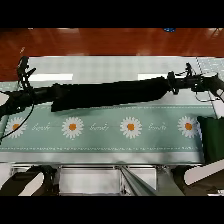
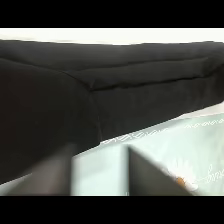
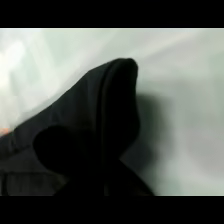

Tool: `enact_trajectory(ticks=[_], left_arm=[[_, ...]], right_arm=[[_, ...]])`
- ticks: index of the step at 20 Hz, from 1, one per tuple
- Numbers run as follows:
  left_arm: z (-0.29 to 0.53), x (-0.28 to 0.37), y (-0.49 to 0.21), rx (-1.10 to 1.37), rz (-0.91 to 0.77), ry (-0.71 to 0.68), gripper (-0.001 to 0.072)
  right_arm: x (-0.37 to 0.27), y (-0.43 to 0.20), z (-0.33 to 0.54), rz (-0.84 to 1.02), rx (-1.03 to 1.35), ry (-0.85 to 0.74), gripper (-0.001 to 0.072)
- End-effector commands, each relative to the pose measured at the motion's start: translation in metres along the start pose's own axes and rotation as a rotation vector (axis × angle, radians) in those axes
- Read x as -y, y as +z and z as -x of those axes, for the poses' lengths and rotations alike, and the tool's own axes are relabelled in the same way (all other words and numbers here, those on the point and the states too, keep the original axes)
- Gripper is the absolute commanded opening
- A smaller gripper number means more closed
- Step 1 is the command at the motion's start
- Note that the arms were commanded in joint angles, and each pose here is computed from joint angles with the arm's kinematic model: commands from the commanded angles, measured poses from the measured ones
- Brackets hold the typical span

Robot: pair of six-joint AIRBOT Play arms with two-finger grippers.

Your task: Fold the shirts.

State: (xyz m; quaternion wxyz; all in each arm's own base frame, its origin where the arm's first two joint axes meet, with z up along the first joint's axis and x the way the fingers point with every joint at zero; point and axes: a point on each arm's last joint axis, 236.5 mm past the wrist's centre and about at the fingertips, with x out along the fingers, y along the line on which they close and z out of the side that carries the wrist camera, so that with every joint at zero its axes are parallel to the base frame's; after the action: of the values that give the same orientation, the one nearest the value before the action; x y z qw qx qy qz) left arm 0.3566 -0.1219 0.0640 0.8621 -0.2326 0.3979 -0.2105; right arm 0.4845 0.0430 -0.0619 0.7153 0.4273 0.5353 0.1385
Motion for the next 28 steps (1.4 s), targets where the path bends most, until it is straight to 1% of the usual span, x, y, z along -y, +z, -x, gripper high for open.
enact_trajectory(ticks=[1,3,5,7,10,13,16,19,21,23,24,26,28], left_arm=[[-0.003,0.005,0.002,0.009,-0.009,-0.007,0.0029],[-0.014,0.02,0.006,0.016,-0.008,-0.042,0.0028],[-0.038,0.043,0.004,-0.028,-0.04,-0.082,0.0028],[-0.073,0.074,-0.003,-0.104,-0.072,-0.132,0.0028],[-0.137,0.12,-0.025,-0.245,-0.062,-0.198,0.0028],[-0.193,0.175,-0.088,-0.477,-0.085,-0.281,0.0028],[-0.221,0.231,-0.167,-0.68,-0.138,-0.353,0.0027],[-0.215,0.268,-0.237,-0.855,-0.179,-0.393,0.0028],[-0.207,0.287,-0.267,-0.887,-0.224,-0.416,0.0028],[-0.209,0.296,-0.271,-0.865,-0.234,-0.425,0.0028],[-0.21,0.295,-0.259,-0.851,-0.224,-0.425,0.0028],[-0.211,0.286,-0.21,-0.795,-0.183,-0.423,0.0028],[-0.205,0.254,-0.147,-0.718,-0.156,-0.365,0.0028]], right_arm=[[-0.012,-0.015,0.046,0.178,-0.01,-0.137,0.0023],[-0.034,-0.028,0.079,0.261,0.035,-0.172,0.0023],[-0.054,-0.049,0.108,0.325,0.081,-0.185,0.0023],[-0.073,-0.08,0.132,0.374,0.113,-0.176,0.0023],[-0.094,-0.128,0.16,0.418,0.163,-0.156,0.0023],[-0.111,-0.167,0.182,0.432,0.22,-0.131,0.0023],[-0.123,-0.19,0.198,0.446,0.265,-0.115,0.0023],[-0.128,-0.193,0.204,0.454,0.289,-0.108,0.0023],[-0.129,-0.191,0.205,0.454,0.302,-0.107,0.0023],[-0.129,-0.19,0.205,0.455,0.304,-0.108,0.0023],[-0.129,-0.19,0.205,0.455,0.304,-0.108,0.0023],[-0.129,-0.189,0.205,0.453,0.307,-0.106,0.0023],[-0.132,-0.19,0.2,0.435,0.285,-0.081,0.0023]])
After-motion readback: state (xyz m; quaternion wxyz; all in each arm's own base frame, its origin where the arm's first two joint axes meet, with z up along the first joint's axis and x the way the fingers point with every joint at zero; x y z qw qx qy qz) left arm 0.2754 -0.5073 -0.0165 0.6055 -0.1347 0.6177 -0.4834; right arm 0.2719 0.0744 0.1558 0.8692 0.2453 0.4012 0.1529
